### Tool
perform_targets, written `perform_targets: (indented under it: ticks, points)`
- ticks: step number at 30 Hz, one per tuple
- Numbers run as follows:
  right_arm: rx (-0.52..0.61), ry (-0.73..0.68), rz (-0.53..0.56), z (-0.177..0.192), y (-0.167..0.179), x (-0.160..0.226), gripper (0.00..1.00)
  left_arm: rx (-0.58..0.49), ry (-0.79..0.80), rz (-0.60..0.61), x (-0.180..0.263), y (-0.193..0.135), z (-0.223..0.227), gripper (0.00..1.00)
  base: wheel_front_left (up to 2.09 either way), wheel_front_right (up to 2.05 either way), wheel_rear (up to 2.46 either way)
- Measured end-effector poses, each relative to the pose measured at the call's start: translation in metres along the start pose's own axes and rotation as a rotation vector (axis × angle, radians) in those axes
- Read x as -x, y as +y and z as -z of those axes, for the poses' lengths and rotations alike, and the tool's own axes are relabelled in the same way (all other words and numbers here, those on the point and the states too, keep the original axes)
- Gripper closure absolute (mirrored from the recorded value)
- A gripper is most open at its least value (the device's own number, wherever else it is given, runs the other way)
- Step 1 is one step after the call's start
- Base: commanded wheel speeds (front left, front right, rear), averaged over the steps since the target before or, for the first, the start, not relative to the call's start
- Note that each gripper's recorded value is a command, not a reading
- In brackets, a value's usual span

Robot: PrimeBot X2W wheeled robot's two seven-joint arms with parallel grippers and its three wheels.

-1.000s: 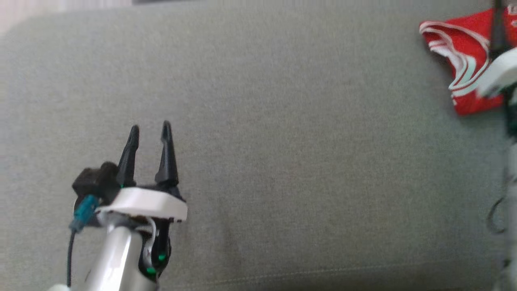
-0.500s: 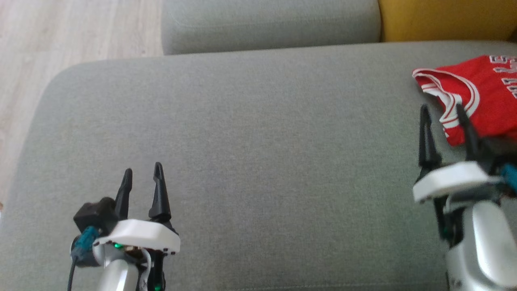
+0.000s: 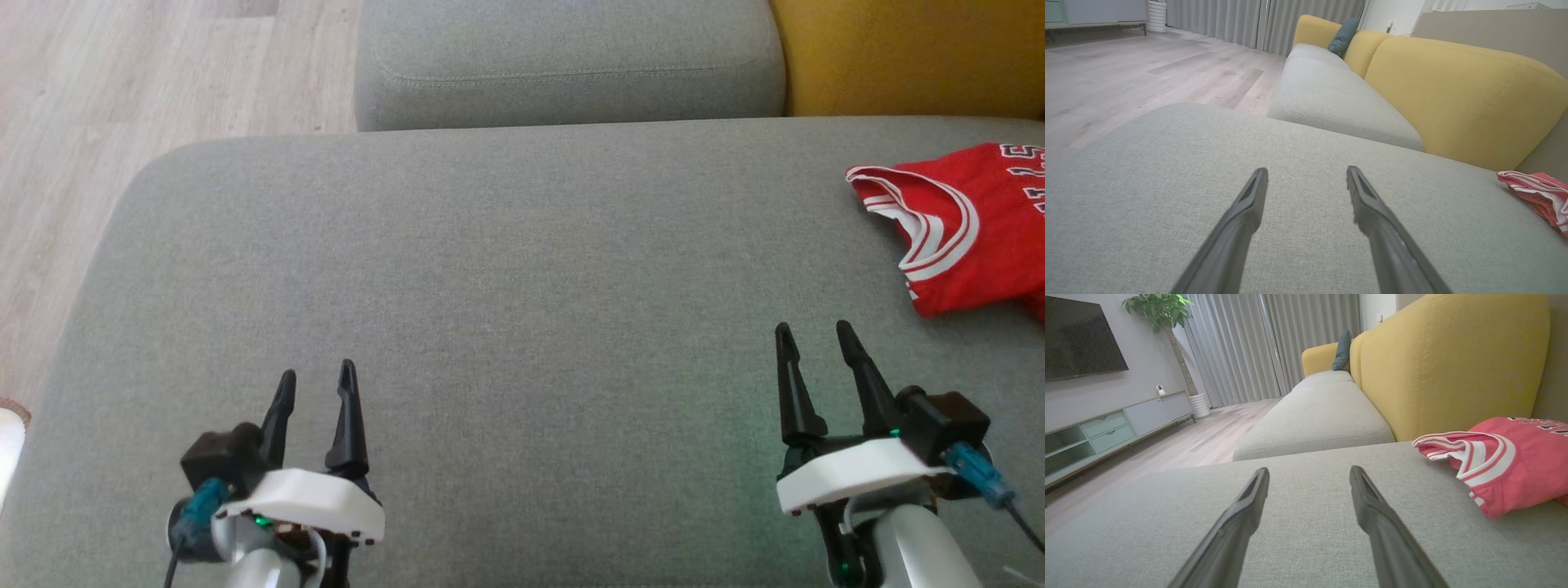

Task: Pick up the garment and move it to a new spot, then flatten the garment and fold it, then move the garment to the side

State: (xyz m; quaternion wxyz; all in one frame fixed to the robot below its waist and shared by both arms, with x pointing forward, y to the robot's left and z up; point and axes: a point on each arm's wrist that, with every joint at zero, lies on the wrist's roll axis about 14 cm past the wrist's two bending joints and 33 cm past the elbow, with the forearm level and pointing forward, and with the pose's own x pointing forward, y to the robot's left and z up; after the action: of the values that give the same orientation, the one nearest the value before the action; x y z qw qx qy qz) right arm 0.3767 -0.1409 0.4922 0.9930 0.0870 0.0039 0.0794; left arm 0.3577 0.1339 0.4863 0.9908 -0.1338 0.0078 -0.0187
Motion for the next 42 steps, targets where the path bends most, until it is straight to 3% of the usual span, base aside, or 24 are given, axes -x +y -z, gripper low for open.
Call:
perform_targets:
  ticks: [29, 30, 37, 42]
  points:
    - [-0.006, 0.025, 0.007, 0.014, -0.001, 0.005, 0.0, 0.002, 0.028, -0.01, 0.009, 0.0, 0.009, 0.0, 0.0, 0.0, 0.0]
    - [-0.007, 0.026, 0.008, 0.015, -0.002, 0.005, 1.0, 0.004, 0.027, -0.002, 0.009, -0.001, 0.009, 1.0, 0.0, 0.0, 0.0]
    - [-0.036, 0.203, 0.055, 0.07, -0.011, 0.038, 1.0, 0.004, 0.19, -0.059, 0.037, 0.016, 0.059, 1.0, 0.0, 0.0, 0.0]
    - [-0.089, 0.205, 0.078, 0.07, -0.015, 0.039, 1.0, 0.056, 0.204, -0.071, 0.038, 0.017, 0.061, 1.0, 0.0, 0.0, 0.0]
